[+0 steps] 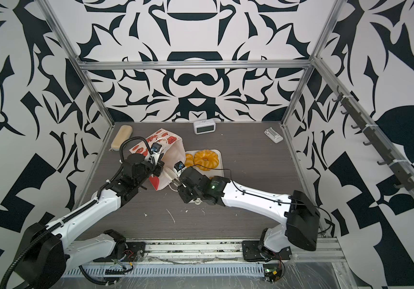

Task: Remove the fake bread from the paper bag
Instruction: 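Swing the open tongs into the bag mouth toward the yellow bread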

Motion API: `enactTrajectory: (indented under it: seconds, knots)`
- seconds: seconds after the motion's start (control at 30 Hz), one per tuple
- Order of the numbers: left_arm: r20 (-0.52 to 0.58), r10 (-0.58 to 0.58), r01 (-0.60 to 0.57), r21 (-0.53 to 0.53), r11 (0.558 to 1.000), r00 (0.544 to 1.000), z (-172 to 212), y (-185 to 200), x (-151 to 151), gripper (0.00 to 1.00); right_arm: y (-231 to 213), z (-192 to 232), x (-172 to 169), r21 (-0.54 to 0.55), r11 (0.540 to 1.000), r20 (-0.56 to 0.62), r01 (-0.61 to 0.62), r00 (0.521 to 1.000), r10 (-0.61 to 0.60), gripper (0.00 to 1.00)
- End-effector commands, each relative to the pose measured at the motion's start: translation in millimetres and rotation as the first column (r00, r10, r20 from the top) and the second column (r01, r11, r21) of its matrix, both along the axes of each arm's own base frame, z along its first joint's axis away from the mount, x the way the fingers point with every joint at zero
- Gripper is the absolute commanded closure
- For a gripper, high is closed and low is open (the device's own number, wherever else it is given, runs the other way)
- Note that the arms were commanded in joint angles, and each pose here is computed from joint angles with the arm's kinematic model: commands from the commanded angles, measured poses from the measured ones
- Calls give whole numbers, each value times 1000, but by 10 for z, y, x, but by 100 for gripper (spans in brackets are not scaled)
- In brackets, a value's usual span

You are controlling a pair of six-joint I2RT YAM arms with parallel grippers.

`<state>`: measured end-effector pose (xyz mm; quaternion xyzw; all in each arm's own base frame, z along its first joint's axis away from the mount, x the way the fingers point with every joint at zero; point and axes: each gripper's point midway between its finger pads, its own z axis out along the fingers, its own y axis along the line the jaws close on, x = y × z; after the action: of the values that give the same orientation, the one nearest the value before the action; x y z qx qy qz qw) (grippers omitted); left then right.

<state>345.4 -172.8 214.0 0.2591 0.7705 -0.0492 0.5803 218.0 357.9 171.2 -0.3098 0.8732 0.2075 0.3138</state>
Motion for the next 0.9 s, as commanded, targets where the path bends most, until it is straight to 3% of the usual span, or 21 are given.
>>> enactTrajectory:
  seconds: [0.0,0.47,0.87]
  knots:
    - [30,-18,19,-38,999,999,180,-55,35,95,245,428,235,124,992,79,8,997,-18,60]
    - [65,-35,39,-54,998,997,226,-56,-26,96,309,164,729,202,974,-32,101,995,-96,53]
    - [67,-49,53,-59,997,997,232,-76,-42,96,444,92,861,244,964,-85,101,993,-82,52]
